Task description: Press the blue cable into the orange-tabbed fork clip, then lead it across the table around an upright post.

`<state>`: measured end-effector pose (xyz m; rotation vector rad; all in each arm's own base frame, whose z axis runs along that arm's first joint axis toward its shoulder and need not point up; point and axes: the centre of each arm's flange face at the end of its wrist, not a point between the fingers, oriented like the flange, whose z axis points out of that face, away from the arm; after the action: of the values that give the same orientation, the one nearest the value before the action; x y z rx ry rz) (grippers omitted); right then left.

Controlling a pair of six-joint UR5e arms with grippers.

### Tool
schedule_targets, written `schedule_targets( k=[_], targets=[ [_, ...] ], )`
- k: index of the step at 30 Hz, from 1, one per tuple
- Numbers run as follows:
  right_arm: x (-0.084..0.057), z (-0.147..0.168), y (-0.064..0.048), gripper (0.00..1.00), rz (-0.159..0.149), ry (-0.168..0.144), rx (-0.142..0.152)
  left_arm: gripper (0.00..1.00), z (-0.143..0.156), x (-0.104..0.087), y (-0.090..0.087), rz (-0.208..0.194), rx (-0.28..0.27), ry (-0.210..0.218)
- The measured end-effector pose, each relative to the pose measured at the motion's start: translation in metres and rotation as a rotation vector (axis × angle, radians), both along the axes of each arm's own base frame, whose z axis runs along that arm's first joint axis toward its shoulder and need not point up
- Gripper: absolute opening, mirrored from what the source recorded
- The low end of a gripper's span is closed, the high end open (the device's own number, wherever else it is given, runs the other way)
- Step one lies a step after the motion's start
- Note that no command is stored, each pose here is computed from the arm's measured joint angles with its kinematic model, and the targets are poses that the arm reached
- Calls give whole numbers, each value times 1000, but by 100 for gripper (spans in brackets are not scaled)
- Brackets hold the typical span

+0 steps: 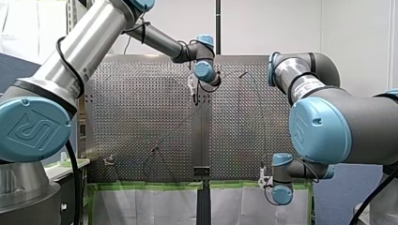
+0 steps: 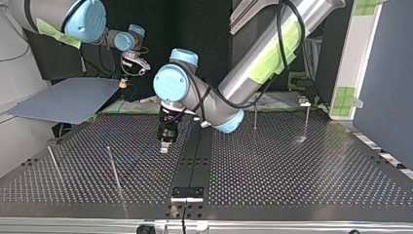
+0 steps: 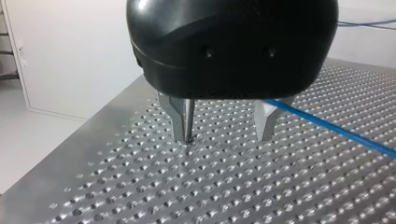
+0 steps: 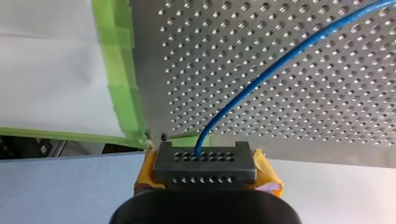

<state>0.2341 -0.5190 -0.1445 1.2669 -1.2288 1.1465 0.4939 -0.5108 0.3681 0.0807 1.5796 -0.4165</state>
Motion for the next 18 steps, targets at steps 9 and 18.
schedule_targets(
  k=[9,18],
  targets=[
    [1,1,0,0,-1,0,-10,73,-4,-12,-4,5,35,4],
    [1,1,-1,0,-2,-5,-12,70,3,-29,-1,10,55,-1]
  ],
)
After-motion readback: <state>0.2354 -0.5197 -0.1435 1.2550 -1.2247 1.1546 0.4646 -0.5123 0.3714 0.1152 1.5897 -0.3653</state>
